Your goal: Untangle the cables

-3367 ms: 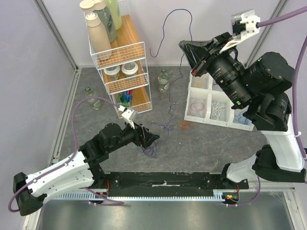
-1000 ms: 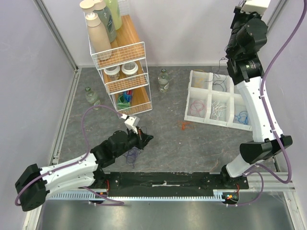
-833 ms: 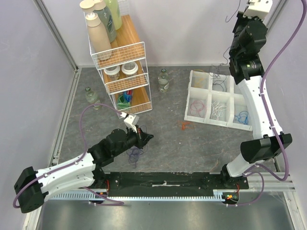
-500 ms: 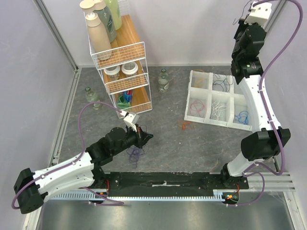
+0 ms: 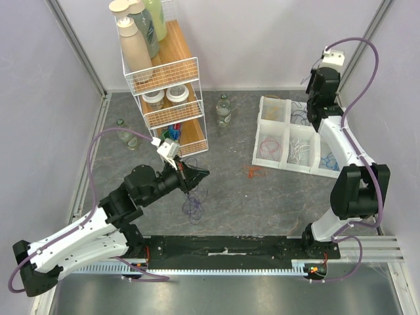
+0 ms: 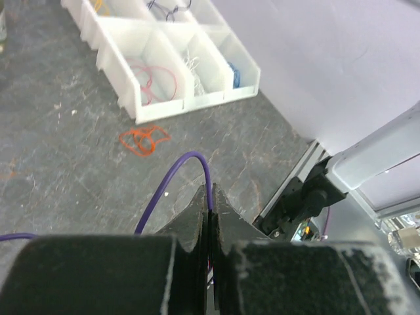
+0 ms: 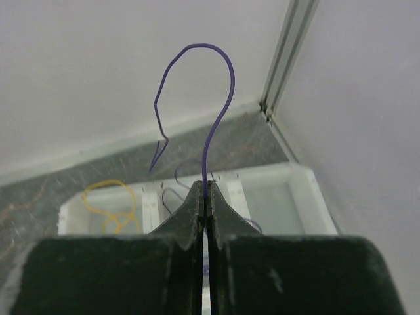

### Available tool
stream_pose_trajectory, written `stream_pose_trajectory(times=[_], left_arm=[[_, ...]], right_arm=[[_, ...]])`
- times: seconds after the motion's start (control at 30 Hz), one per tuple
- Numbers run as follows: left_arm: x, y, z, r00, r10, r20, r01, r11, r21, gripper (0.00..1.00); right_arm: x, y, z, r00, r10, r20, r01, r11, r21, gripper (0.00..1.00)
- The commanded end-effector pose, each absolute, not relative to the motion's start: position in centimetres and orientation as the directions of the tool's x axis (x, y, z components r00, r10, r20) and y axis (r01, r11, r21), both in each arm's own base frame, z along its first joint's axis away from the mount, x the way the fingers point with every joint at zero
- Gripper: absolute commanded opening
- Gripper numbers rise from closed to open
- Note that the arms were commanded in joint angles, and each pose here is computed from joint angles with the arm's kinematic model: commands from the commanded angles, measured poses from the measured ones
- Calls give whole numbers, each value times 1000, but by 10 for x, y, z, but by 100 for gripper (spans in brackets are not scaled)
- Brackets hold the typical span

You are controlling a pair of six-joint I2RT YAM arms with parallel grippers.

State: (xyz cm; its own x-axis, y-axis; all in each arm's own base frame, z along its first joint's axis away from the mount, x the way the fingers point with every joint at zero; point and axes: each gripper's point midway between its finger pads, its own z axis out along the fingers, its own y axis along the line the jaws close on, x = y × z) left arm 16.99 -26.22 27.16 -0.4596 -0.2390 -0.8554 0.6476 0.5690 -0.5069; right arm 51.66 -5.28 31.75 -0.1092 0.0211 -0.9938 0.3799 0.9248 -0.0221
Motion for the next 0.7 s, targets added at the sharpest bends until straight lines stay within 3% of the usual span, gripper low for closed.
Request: stream_pose_trajectory(times=[0.0, 0.4, 0.67], left_arm=[[164, -255, 313, -379, -240, -894, 706, 549, -447, 1], [158, -248, 353, -316, -269, -910, 746, 523, -414, 2], [155, -251, 390, -275, -304, -912, 778, 486, -397, 2]], right_arm=[[509, -52, 292, -122, 103, -987, 367, 929, 52, 0], [530, -34, 157, -564, 188, -804, 259, 965, 44, 0], [532, -32, 137, -633, 215, -743, 274, 961, 44, 0]])
